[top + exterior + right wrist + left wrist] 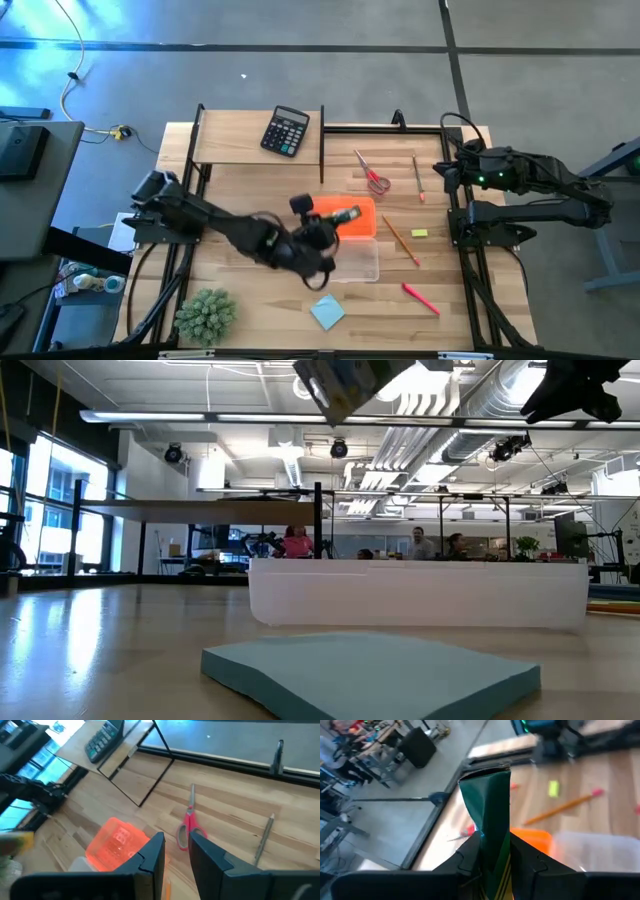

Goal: Pack school essentials
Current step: Put the yellow crayon box into the supply box

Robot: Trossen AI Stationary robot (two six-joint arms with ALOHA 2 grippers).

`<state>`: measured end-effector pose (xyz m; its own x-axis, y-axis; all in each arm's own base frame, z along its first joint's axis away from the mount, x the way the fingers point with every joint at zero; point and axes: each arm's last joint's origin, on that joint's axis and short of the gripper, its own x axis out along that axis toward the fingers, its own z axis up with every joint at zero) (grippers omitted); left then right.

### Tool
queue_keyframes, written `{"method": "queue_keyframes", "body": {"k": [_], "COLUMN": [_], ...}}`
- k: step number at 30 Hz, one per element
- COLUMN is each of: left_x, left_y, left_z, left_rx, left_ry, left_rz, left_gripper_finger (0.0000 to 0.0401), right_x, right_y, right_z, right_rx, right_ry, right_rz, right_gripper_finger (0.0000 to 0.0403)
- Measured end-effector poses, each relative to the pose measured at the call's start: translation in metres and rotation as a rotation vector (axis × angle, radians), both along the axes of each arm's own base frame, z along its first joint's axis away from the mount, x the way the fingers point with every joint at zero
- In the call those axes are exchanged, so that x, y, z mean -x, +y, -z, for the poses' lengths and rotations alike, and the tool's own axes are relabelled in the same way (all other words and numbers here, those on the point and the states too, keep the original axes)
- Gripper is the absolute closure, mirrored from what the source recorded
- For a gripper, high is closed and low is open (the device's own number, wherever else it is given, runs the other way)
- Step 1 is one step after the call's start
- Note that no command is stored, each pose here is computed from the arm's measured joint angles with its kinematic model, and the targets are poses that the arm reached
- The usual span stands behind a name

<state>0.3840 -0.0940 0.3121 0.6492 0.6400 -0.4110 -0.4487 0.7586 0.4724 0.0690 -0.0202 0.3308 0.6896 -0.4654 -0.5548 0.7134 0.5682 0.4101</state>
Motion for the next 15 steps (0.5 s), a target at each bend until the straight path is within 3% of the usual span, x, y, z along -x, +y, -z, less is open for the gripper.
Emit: {"method": "queue_keyframes", "body": {"k": [6,15], "left_x": [-0.016,-0.022], "left_y": [-0.018,-0.027], "left_z": [0.039,0.058], "left_rx": [-0.074,-0.192], "left_ry": [0.095,0.187], "left_rz": [0.008,0.036], "left_gripper_finger": [0.0339,0.0339], "right_x": [-0.003,-0.034], "right_y": [0.001,0.006], "right_z": [-0.001,-0.003], "right_rx": [-0.045,-0.271], "right_ry": [-0.026,-0.095], "right_rz": [-0.024,-0.277], "right_gripper_finger": [0.0324,0.0324]}}
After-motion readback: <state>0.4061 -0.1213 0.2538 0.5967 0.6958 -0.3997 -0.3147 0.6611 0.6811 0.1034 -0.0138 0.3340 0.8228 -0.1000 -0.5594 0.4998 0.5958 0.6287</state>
